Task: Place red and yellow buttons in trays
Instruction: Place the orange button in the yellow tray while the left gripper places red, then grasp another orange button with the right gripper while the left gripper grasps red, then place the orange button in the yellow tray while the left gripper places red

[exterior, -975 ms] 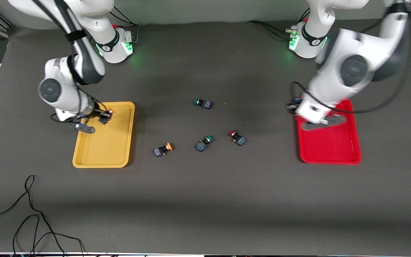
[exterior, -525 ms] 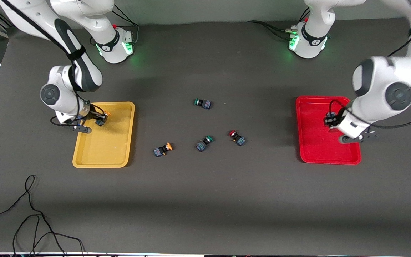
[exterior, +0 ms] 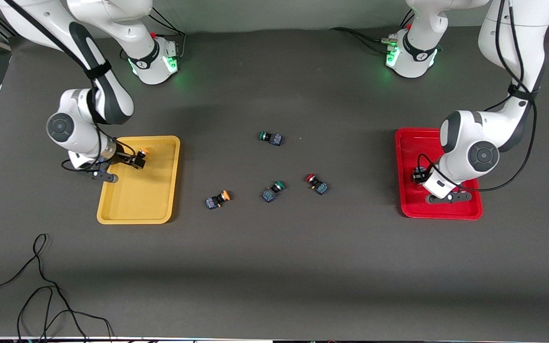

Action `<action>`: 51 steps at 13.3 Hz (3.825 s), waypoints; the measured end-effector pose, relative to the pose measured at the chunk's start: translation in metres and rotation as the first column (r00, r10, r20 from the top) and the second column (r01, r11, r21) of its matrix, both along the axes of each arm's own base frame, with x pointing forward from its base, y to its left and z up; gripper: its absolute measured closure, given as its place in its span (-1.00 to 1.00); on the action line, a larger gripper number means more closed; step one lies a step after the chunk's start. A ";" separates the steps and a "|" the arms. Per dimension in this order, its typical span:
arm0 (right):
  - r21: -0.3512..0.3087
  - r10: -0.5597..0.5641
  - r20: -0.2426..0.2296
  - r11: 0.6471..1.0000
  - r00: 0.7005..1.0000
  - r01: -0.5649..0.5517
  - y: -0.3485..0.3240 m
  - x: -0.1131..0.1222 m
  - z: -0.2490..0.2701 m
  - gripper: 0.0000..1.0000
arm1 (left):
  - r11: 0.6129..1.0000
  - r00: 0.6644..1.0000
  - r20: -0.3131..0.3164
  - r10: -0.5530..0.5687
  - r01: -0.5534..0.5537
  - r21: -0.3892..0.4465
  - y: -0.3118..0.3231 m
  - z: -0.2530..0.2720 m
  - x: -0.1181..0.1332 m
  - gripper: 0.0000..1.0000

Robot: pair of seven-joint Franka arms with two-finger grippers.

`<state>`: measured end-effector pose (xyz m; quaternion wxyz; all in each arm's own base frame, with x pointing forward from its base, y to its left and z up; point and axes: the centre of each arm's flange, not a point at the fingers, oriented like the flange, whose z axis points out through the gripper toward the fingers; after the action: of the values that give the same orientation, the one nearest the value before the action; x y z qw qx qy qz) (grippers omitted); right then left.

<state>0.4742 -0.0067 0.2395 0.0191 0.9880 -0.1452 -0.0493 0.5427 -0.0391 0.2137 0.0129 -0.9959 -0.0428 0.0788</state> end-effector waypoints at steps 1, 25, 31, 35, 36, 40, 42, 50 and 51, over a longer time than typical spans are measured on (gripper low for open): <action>0.002 -0.012 0.007 1.000 1.000 0.012 0.010 0.011 0.016 -1.00 | 1.000 1.000 -0.017 0.001 -0.001 0.004 0.000 0.023 0.008 -0.62; 0.007 -0.641 -0.115 0.763 0.758 0.646 0.272 0.122 -0.062 -1.00 | 0.757 0.752 0.129 0.647 -0.653 0.012 -0.335 -0.043 -0.023 -0.93; 0.005 -0.626 -0.094 0.777 0.774 0.630 0.271 0.121 -0.066 -0.41 | 0.777 0.771 0.145 0.621 -0.629 0.014 -0.347 -0.007 0.001 0.18; 0.006 -0.626 -0.092 0.777 0.774 0.629 0.271 0.121 -0.066 0.09 | 0.831 0.831 0.072 0.552 -0.555 0.043 -0.332 0.093 0.047 0.18; 0.007 -0.626 -0.091 0.777 0.775 0.629 0.271 0.122 -0.065 0.09 | 0.863 0.863 0.035 0.503 -0.504 0.037 -0.323 0.124 0.051 0.18; 0.001 -0.603 -0.073 0.796 0.794 0.605 0.268 0.128 -0.027 0.09 | 0.984 0.980 -0.091 0.179 -0.178 0.014 -0.230 0.240 0.044 0.18; -0.014 -0.548 -0.062 0.836 0.834 0.549 0.260 0.129 0.019 0.09 | 0.998 0.991 -0.119 0.054 -0.056 -0.012 -0.144 0.252 0.046 0.18; 0.005 -0.332 -0.057 0.943 0.941 0.333 0.145 0.124 0.163 0.09 | 0.984 0.985 -0.017 -0.169 0.170 0.045 0.079 0.079 0.009 0.18; 0.014 -0.315 -0.064 0.949 0.947 0.316 0.118 0.121 0.160 0.09 | 0.982 0.983 0.012 -0.184 0.184 0.051 0.084 0.040 -0.003 0.18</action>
<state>0.5956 0.1115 0.3995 0.0032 0.9502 -0.3001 -0.0836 0.5396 0.0448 0.2534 0.0445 -0.9956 0.0473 0.0677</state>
